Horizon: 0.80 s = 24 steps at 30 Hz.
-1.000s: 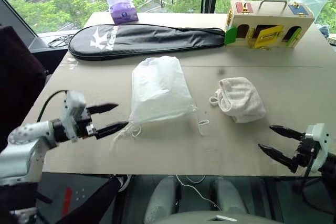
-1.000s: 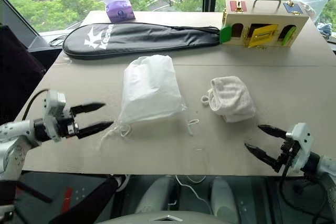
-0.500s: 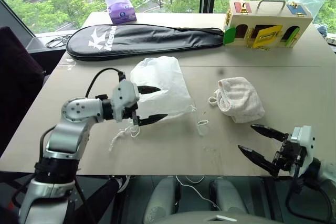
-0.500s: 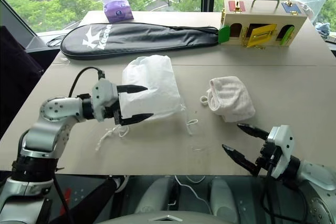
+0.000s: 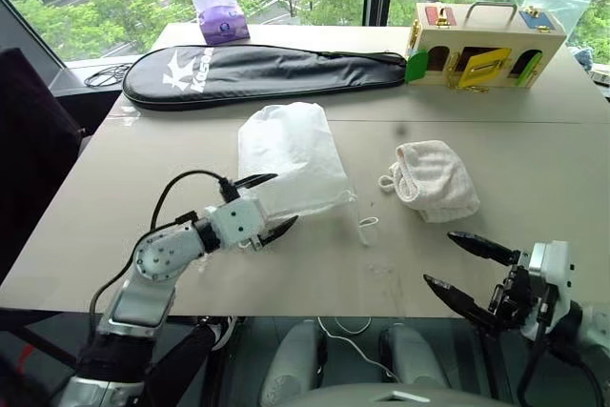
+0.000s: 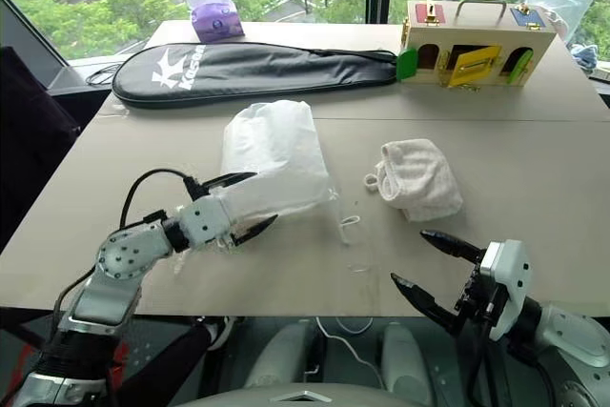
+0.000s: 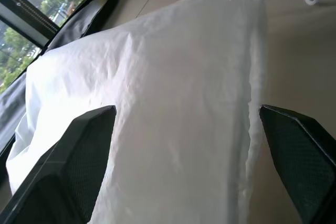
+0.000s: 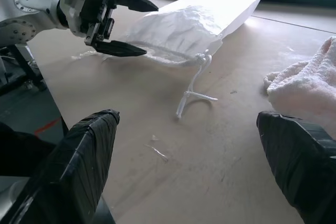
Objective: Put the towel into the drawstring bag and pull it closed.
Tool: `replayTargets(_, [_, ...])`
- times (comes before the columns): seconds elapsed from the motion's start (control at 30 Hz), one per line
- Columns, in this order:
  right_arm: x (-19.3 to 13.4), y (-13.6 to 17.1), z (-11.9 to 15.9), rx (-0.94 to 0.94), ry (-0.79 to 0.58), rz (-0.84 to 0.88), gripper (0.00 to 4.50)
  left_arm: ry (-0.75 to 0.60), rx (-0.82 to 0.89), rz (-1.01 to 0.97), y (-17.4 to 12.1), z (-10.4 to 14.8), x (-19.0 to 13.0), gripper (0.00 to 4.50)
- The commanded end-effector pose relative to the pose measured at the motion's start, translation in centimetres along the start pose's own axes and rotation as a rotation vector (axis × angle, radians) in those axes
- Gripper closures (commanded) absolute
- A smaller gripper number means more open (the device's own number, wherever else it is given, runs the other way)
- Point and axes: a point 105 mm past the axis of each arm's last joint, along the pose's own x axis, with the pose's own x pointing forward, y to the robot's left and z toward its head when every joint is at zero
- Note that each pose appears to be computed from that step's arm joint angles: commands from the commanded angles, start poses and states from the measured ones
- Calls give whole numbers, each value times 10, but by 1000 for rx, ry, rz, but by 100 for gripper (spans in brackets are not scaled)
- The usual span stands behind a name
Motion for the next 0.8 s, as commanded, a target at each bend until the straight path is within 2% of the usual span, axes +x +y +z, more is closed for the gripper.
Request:
replayTargets(0.03, [-1,0,9,-38,-24,5,0,-36,103,74,1,3,-3,1])
replayTargets(0.27, [-3,-1,12,-30,-18,5,0,-64,363,212,-6,13,-1,1])
replayTargets(0.4, [-5,-1,12,-25,-7,6,0,-25,456,299,-3,13,-3,1])
replayTargets(0.6, [-7,-6,13,-28,0,3,0,52,491,352,-4,2,-5,1])
replayTargets(0.8, [-8,-7,13,-29,4,6,0,12,491,425,6,14,-3,1])
